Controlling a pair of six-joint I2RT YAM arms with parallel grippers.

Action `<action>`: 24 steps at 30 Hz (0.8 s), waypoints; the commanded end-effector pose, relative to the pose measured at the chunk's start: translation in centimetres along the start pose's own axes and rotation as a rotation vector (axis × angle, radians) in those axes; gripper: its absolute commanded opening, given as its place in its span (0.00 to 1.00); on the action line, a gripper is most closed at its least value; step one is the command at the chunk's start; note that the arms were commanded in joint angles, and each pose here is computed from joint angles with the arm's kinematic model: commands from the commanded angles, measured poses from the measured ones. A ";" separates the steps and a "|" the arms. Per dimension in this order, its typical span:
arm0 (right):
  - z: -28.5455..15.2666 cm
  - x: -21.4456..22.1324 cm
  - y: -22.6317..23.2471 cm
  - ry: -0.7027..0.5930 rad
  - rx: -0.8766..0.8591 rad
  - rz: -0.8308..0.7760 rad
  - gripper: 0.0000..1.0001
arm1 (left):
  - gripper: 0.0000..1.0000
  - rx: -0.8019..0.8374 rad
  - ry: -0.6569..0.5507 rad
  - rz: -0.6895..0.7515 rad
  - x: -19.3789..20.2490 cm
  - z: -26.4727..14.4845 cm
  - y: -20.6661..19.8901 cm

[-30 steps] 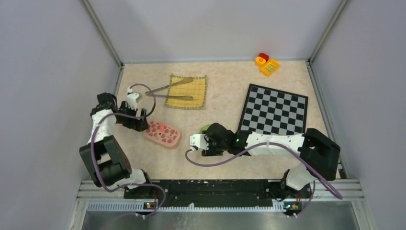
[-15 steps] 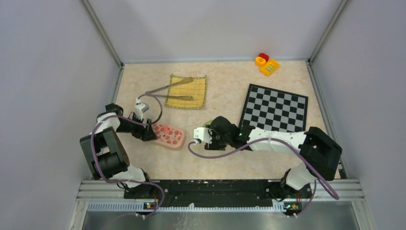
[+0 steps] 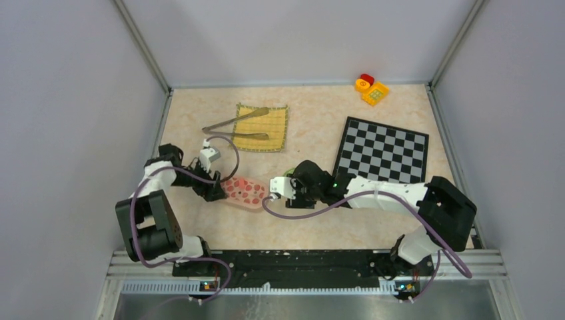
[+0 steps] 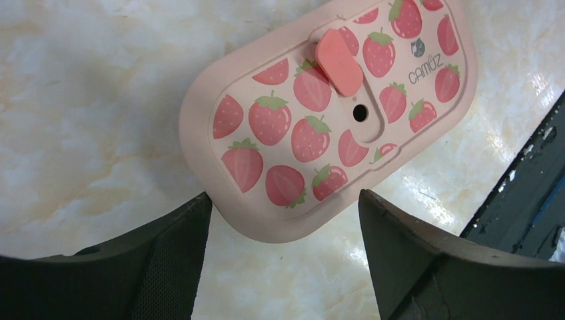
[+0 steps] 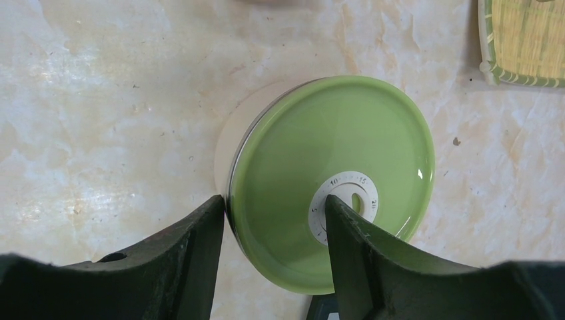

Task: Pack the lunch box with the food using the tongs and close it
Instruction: Move the packing box to the center of the board, then reset both arms

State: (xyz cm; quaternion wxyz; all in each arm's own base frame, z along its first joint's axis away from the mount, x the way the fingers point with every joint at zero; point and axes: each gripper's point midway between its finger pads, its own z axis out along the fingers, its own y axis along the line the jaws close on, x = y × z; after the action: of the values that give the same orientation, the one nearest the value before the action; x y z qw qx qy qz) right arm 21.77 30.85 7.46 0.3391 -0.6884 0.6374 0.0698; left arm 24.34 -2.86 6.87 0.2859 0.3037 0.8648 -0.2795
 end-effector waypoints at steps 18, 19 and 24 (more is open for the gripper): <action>-5.5 -3.6 -1.1 -0.125 -0.034 0.103 0.78 | 0.99 0.010 -0.028 0.098 -5.1 0.0 -1.8; -6.2 -4.2 -1.9 -0.154 -0.020 0.126 0.80 | 0.99 -0.008 -0.037 0.104 -6.1 -0.6 -1.5; -9.8 -6.5 -6.6 -0.276 0.044 0.269 0.89 | 0.99 -0.150 -0.117 0.116 -11.6 -4.0 0.3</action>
State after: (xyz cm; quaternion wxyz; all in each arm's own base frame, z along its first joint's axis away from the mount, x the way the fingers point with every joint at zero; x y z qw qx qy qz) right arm 20.86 29.74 13.30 0.3448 -0.6451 0.6672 0.1409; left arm 27.95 -5.09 11.75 0.3114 0.3391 0.8506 -0.2539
